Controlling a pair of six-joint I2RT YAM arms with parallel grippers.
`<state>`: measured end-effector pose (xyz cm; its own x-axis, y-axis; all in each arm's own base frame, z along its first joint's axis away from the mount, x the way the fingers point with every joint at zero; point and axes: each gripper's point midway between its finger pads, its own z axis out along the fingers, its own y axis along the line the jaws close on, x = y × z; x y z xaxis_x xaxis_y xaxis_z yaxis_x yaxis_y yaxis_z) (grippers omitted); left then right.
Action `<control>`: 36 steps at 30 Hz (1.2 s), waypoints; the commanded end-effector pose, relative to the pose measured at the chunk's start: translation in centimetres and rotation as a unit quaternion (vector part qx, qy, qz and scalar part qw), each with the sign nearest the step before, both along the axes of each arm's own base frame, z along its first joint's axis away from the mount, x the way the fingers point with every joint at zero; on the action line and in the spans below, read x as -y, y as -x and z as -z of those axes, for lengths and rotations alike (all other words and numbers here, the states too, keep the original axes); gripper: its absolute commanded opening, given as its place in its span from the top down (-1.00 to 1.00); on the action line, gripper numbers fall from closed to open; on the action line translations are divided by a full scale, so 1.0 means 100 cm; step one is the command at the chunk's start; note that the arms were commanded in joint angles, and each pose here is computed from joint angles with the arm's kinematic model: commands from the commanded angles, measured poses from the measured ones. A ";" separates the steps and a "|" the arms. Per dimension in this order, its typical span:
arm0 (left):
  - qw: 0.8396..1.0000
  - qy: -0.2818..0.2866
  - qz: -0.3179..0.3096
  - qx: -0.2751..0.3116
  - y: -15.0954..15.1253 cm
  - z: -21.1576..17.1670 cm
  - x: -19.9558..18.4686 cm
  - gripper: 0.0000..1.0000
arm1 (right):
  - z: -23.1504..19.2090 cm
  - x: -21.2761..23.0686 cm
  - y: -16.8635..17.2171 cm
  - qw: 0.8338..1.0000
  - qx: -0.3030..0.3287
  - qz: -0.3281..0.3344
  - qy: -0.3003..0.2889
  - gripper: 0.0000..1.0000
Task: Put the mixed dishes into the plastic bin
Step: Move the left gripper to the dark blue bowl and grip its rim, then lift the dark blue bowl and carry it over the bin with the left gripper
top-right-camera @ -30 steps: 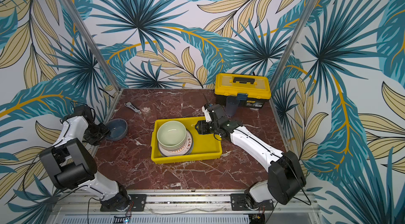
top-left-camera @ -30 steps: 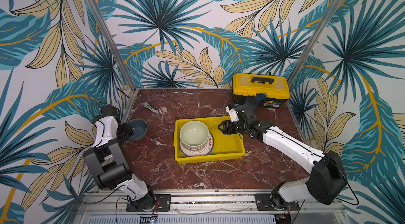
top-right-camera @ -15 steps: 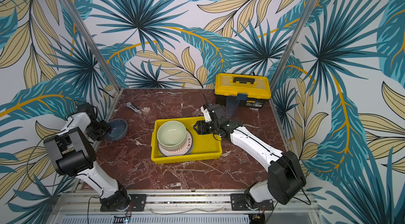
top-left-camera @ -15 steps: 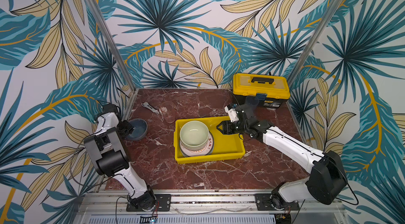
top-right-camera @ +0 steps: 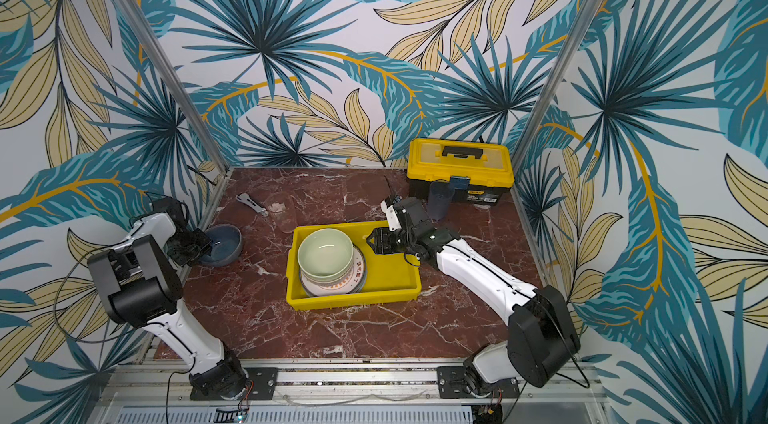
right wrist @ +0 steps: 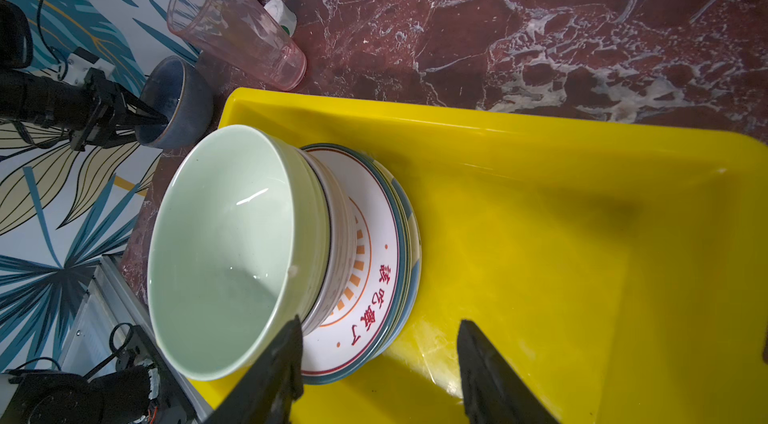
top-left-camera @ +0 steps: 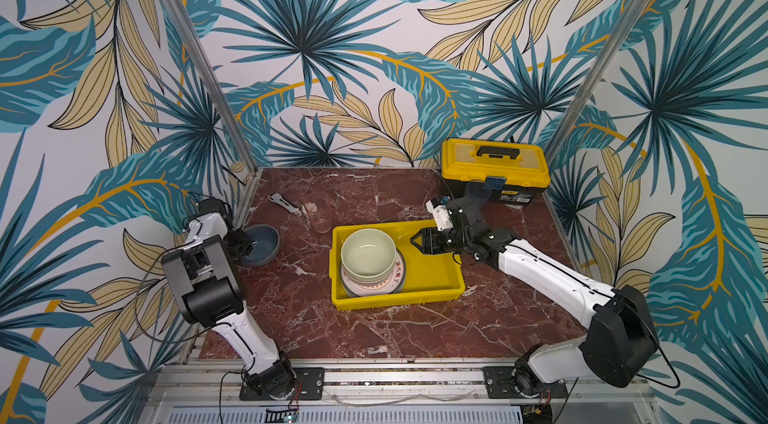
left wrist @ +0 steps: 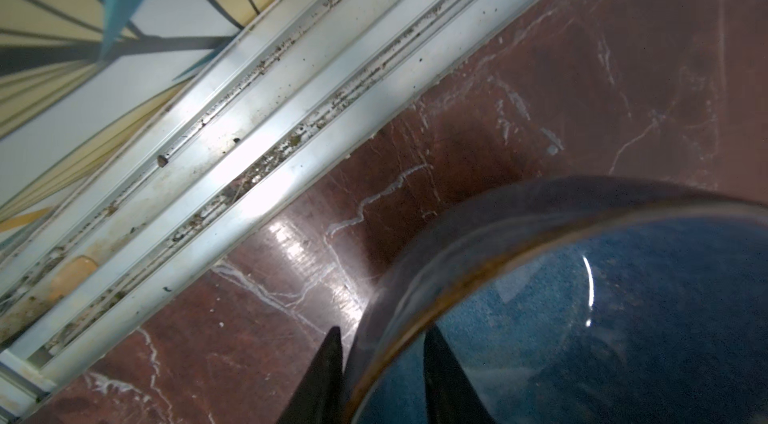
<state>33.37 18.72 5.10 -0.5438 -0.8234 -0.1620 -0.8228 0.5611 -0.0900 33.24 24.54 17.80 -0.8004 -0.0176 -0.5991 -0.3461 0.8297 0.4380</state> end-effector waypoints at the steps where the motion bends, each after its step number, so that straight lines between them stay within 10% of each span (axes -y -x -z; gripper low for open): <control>1: 1.000 0.002 0.009 0.005 -0.011 0.007 0.007 0.33 | -0.004 0.004 -0.001 1.000 0.000 0.008 0.006 -0.22; 15: 0.998 0.014 0.038 0.045 -0.018 -0.018 0.029 0.82 | -0.005 0.007 -0.001 1.000 0.002 0.016 0.011 -0.22; 36: 0.975 0.055 0.143 0.160 -0.010 -0.135 0.095 1.00 | 0.003 0.011 -0.001 0.999 0.000 0.027 0.016 -0.22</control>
<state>33.42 11.21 14.13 -0.6771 -0.7033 -0.2167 -0.6497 0.7096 -0.2727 33.46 23.80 17.50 -0.8011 -0.0089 -0.5984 -0.3165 0.8550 0.4109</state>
